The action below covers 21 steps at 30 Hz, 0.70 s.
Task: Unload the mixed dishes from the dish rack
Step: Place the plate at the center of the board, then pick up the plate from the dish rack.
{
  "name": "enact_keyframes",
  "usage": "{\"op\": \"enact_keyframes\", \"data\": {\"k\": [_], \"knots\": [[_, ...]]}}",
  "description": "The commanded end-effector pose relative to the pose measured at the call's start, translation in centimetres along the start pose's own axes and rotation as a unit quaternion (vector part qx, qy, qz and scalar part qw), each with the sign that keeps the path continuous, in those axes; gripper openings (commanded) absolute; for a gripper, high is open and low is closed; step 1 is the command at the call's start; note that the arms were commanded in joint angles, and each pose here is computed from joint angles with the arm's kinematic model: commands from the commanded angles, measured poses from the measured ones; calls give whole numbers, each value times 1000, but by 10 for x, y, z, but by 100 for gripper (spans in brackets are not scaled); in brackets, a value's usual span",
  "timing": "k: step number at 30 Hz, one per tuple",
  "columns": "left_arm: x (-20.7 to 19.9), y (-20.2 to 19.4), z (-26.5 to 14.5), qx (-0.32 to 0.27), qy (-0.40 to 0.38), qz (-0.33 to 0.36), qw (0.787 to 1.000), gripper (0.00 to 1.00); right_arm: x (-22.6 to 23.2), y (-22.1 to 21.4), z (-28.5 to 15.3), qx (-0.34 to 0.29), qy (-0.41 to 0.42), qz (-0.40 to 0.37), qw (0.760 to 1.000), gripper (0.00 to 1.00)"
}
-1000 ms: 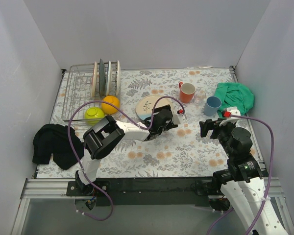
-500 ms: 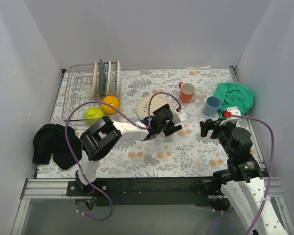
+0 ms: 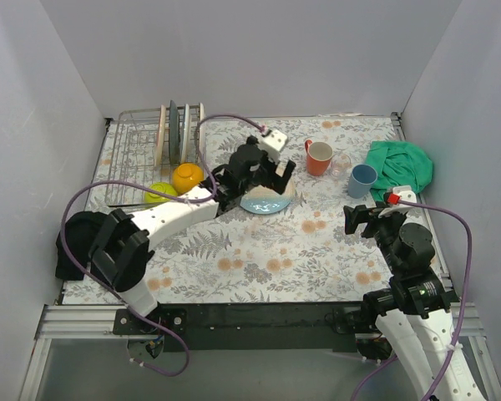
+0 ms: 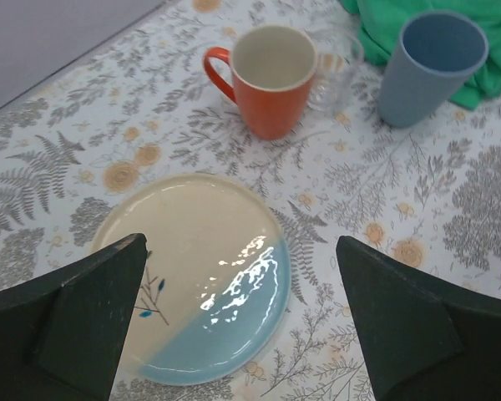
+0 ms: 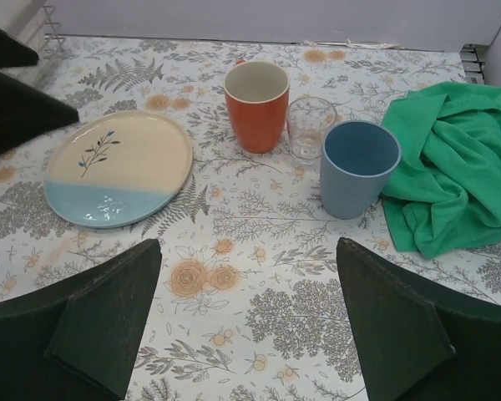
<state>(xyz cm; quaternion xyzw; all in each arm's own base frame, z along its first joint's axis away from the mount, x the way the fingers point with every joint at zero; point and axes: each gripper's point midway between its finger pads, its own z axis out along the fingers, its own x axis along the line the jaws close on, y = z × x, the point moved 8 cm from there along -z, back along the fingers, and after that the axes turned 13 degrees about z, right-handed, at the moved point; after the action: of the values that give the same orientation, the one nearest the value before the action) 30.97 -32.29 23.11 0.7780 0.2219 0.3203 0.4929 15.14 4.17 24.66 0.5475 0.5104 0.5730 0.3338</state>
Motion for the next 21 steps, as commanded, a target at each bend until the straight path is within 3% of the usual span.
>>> {"op": "enact_keyframes", "data": {"k": [1, 7, 11, 17, 21], "knots": [[57, 43, -44, -47, 51, -108, 992, 98, 2, 6, 0, -24, 6, -2, 1000, 94], [143, 28, -91, -34, 160, -178, 970, 98, 4, 4, 2, -16, 18, -4, 1000, 93], [203, 11, -133, -45, 232, -231, 944, 98, 5, 2, 4, -8, 25, -4, 1000, 93], [262, -15, -177, -54, 335, -274, 900, 98, 8, -2, 8, 7, 38, -7, 999, 93], [293, -36, -186, -46, 355, -300, 884, 98, 9, -2, 9, 11, 47, -7, 999, 93]]}}
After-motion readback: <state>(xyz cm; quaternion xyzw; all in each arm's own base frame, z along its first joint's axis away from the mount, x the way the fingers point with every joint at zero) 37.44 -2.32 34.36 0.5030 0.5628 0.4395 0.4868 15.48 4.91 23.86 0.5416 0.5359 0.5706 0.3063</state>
